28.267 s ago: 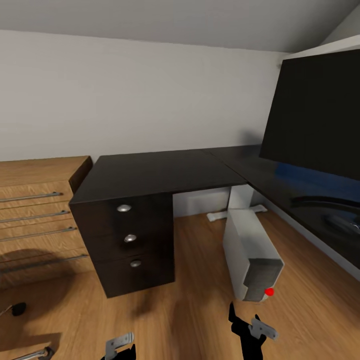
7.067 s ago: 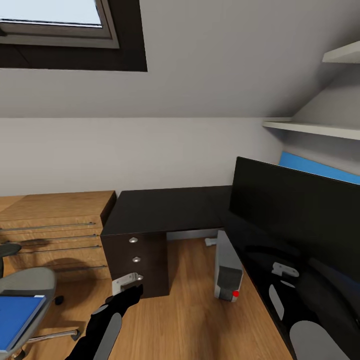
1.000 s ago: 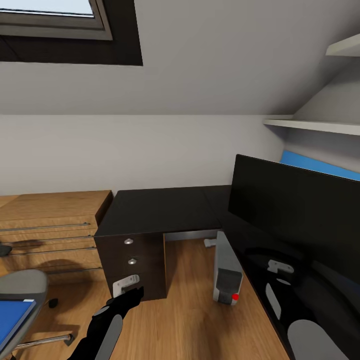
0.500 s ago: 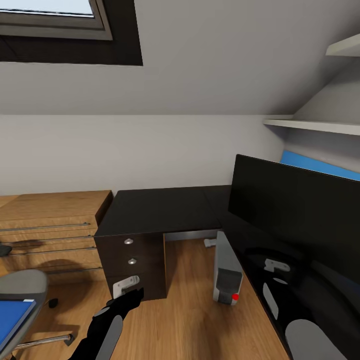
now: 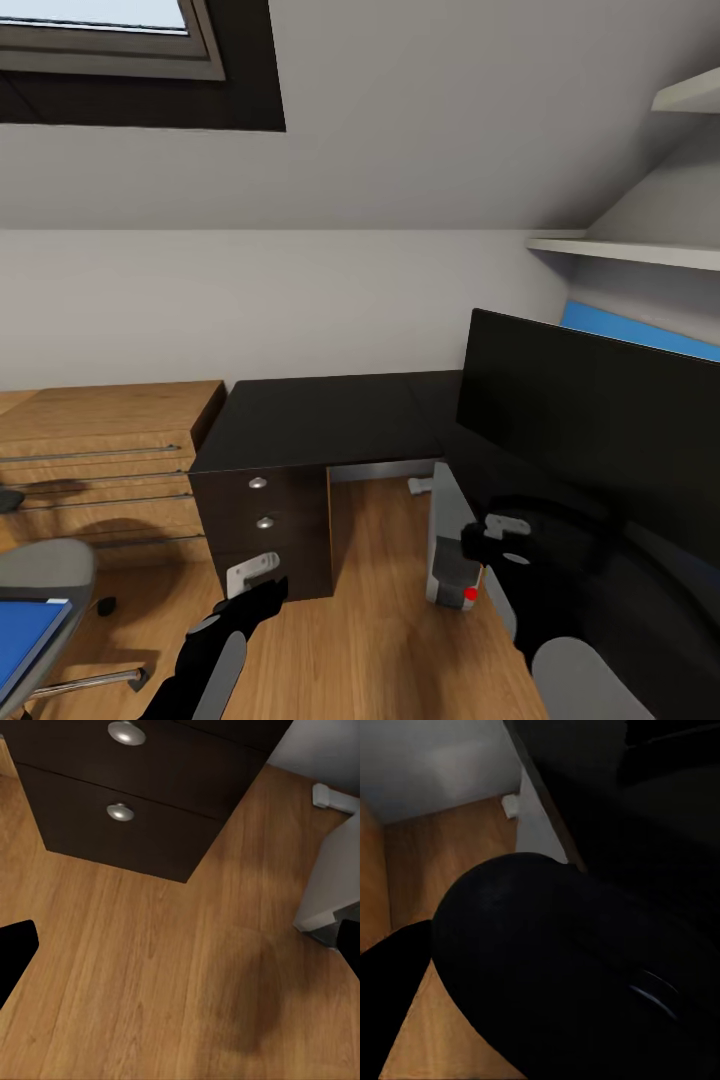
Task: In the bedroom, organize the workspace by keeping the computer under the desk, ensuring the monitor is on the desk, placing the keyboard on the desk next to the monitor, placing the mouse on the desk next to the keyboard, moving the folder from the swivel chair onto the desk next to the mouse, stacking the notebook on top of the folder with the pen on top of the notebook, and positioning the swivel chair next to the desk.
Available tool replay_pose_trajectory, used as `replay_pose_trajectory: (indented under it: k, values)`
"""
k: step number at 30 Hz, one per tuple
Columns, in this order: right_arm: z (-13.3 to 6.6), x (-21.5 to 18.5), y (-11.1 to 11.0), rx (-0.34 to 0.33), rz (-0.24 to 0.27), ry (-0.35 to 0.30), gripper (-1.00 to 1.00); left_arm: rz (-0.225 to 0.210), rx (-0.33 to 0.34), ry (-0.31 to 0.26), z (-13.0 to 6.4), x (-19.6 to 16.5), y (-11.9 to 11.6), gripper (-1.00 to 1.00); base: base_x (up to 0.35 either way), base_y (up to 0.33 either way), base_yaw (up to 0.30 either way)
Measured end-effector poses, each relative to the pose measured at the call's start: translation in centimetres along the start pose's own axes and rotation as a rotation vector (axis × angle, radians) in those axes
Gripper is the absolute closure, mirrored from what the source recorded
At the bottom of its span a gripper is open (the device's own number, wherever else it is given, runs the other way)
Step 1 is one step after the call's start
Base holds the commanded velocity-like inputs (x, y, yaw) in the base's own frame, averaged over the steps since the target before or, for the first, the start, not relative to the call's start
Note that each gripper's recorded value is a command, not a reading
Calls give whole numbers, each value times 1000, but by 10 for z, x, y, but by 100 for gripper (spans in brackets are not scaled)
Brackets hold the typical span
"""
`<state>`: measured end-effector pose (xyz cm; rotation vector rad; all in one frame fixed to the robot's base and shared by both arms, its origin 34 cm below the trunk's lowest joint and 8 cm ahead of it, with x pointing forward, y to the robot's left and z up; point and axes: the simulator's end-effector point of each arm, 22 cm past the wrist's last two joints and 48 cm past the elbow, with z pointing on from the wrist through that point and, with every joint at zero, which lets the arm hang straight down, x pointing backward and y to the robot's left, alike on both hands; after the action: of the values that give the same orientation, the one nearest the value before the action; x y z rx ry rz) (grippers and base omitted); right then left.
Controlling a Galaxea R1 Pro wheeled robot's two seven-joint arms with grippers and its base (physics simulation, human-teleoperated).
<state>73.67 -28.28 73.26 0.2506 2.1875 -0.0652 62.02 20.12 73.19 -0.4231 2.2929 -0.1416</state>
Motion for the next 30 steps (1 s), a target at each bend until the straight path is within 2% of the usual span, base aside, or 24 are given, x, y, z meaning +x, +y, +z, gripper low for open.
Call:
replay_pose_trajectory:
  k: [5,8,25,30]
  values:
    - [-4,5,31,-39,9,7,100,0,-1,2,0,1,0,-100,0,0,182]
    - [-4,6,36,-45,11,8,100,0,-1,2,0,1,1,-100,0,0,253]
    - [-7,9,50,-64,15,14,100,2,-4,6,1,3,2,-100,1,0,275]
    - [-7,9,51,-66,14,13,100,3,-4,5,1,3,1,-100,134,89,254]
